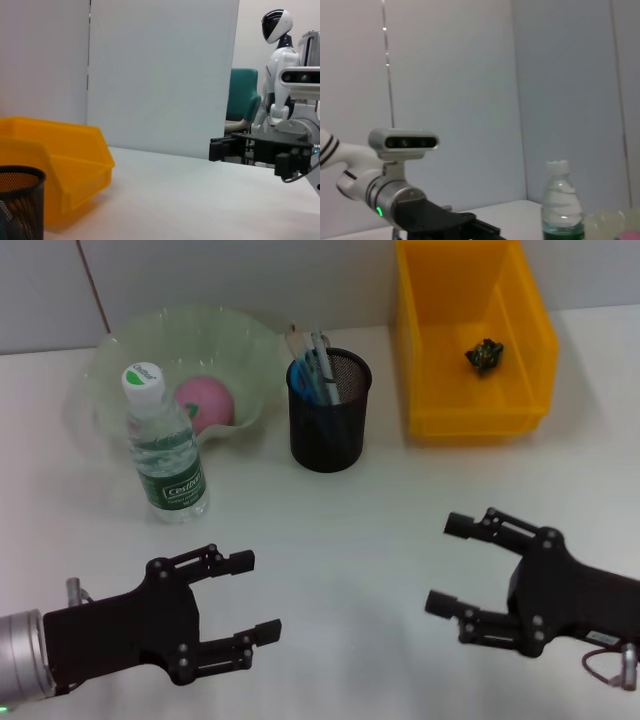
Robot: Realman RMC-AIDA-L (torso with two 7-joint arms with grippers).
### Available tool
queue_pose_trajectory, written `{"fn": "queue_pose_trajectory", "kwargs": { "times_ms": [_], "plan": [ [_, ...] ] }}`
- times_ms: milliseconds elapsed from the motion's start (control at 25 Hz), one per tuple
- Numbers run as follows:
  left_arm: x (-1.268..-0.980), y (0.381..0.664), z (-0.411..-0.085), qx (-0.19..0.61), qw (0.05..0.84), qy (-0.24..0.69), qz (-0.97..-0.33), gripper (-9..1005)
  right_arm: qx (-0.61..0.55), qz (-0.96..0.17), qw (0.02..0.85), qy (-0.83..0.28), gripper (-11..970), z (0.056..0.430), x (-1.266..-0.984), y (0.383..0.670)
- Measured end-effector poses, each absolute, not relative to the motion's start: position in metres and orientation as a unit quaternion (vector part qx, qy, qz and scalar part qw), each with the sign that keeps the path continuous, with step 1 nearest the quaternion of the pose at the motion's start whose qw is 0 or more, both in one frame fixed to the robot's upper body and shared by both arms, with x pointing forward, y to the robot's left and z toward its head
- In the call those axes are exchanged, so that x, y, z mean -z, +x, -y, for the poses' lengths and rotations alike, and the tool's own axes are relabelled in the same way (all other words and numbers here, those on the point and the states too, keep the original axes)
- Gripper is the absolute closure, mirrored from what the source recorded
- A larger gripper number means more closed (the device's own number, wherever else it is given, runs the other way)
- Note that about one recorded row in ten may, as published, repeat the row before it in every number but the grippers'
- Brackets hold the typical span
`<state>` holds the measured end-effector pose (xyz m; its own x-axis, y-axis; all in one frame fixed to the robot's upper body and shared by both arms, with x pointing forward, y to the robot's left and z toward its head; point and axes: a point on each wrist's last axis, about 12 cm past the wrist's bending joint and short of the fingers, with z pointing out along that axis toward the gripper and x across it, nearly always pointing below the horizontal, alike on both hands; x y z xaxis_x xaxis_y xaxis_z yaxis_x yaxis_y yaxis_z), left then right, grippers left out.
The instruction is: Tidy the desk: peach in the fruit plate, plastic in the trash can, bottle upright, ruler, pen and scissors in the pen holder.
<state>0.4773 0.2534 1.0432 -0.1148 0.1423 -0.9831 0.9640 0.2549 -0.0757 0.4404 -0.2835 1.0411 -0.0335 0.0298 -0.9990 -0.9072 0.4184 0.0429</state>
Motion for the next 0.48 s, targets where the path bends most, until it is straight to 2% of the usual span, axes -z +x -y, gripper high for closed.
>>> {"fn": "queue_pose_trajectory", "kwargs": {
  "times_ms": [480],
  "plan": [
    [-1.042,0.475,-0.255,0.416,0.495,0.442,-0.622,216,-0.403,-0.640,0.543,-0.365,139,0.279,-1.030,0.446]
  ]
}}
